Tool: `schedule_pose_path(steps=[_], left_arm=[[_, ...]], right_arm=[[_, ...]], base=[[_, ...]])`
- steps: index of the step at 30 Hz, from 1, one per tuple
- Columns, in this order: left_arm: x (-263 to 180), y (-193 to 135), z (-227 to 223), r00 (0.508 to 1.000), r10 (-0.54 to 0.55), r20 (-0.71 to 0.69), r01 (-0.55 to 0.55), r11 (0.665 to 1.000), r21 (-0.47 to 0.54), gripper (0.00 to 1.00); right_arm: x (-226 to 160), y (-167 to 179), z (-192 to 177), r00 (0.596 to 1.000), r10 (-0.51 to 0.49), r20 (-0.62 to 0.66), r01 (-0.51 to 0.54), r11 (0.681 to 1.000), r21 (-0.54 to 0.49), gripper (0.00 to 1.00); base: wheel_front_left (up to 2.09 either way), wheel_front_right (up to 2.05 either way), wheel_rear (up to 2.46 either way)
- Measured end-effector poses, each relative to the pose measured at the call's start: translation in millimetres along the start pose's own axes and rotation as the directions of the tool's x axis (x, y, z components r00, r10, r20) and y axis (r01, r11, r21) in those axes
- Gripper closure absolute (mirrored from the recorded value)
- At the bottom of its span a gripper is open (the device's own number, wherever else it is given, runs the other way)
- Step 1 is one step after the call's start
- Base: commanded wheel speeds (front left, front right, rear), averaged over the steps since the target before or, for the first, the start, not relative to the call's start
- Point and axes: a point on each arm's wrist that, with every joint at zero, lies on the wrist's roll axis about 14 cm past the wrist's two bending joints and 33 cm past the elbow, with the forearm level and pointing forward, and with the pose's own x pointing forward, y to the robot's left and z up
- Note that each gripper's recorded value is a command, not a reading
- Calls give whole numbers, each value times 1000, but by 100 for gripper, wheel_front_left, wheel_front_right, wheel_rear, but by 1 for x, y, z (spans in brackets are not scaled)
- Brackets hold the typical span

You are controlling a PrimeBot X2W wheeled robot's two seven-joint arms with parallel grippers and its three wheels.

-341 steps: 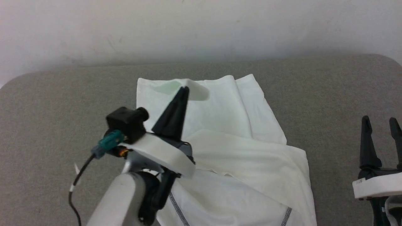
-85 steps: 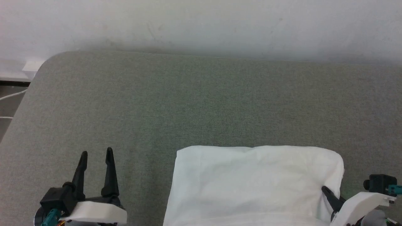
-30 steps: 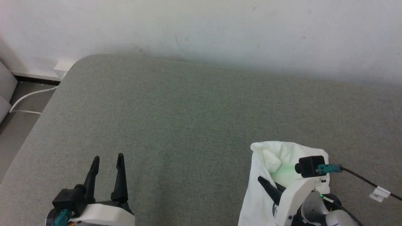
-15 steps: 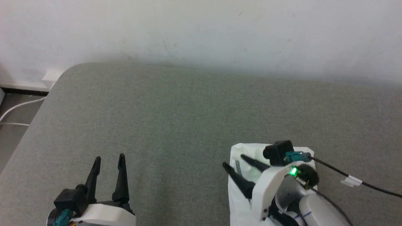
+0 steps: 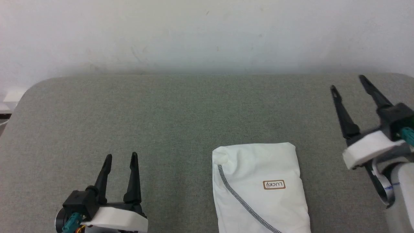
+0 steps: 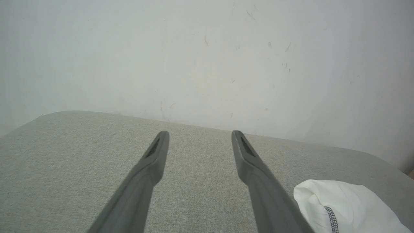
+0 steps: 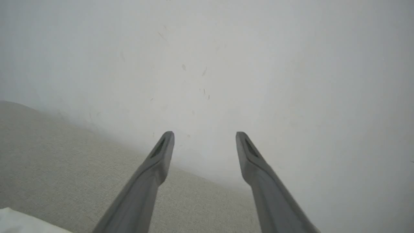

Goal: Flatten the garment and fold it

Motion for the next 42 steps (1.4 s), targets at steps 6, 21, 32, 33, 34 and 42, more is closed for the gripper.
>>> schedule_pose_path(steps=[6,21,32,33,34,42], left_arm=[[6,-14,-5,999,-38,-12,38,999,2,0],[1,-12,-1,1000,-13,-1,13,1000,17,0],[0,-14,-3,1000,-16,-9,16,1000,15,0],[0,-15,-4,1000,-17,-13,17,1000,14,0],[0,-15,-6,1000,-18,-17,18,1000,14,0],[-1,-13,-18,998,-10,-58,11,1000,17,0]], right_arm=[[-46,-45,-28,979,-203,-10,203,977,67,0],[-84,0,-52,974,-221,-59,228,945,236,0],[-81,20,-73,970,-133,-202,194,926,323,0],[-81,26,-82,962,-95,-256,184,918,350,0],[-83,33,-91,949,-47,-311,167,912,375,0],[-110,81,-156,724,264,-638,152,840,520,0]], base=[[0,0,0],[0,0,0],[0,0,0],[0,0,0],[0,0,0],[0,0,0]])
